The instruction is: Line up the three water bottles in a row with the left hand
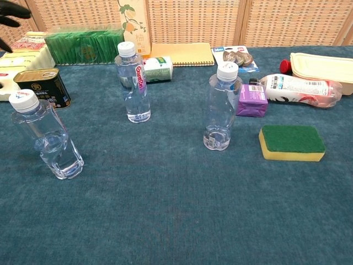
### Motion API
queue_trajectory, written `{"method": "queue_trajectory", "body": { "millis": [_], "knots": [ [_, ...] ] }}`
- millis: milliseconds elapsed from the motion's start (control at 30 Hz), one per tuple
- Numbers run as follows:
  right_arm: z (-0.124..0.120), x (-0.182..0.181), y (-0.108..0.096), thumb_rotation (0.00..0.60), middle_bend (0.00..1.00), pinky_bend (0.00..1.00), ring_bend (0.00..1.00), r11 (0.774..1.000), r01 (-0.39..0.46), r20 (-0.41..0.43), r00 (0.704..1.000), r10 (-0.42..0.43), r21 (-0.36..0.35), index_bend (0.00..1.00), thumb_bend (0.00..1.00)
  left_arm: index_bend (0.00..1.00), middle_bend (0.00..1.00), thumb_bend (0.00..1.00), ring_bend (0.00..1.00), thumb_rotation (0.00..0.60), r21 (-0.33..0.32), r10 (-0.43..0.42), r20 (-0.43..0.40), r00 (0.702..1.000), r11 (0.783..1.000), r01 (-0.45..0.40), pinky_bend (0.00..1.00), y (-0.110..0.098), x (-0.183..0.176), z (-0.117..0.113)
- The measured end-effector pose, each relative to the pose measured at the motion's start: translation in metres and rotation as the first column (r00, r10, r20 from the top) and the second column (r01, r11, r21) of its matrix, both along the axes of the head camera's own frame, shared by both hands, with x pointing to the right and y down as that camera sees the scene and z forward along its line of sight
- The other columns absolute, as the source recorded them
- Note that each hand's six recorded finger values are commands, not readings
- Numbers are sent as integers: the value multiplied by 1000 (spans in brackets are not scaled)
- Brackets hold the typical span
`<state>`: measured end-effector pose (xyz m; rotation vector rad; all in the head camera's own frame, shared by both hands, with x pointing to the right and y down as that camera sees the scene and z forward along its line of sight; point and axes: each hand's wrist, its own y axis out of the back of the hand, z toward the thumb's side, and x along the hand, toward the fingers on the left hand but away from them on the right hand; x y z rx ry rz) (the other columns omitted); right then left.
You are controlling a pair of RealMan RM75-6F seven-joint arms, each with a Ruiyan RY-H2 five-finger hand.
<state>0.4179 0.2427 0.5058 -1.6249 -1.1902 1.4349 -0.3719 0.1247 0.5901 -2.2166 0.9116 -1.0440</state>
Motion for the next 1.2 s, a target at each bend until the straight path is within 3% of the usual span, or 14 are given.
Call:
{"method": "queue_trajectory", "body": {
  "millis": [300, 533, 633, 967, 1200],
  "knots": [
    [3, -4, 1, 600, 0, 18, 0, 1000, 10, -3, 1000, -10, -8, 44, 0, 0, 0, 126, 0, 600, -49, -2, -39, 999, 999, 0, 205, 47, -44, 9],
    [4, -6, 1, 600, 0, 19, 0, 1000, 16, 2, 1000, -16, -13, 44, 0, 0, 0, 41, 0, 600, -154, 44, -70, 997, 987, -54, 111, 83, -30, 41],
    [3, -6, 1, 600, 0, 19, 0, 1000, 13, 5, 1000, -13, -12, 44, 0, 0, 0, 28, 0, 600, -174, 53, -94, 994, 982, -69, 59, 86, -18, 50],
    [0, -1, -1, 600, 0, 19, 0, 1000, 1, 22, 1000, -1, -8, 44, 0, 0, 0, 36, 0, 600, -180, 44, -139, 989, 981, -69, 59, 82, 15, 66],
    [-1, 1, -1, 600, 0, 19, 0, 1000, -4, 32, 999, 4, -6, 43, 0, 0, 0, 169, 0, 600, -215, 10, -196, 981, 975, -53, 256, 82, 41, 82]
  ]
}}
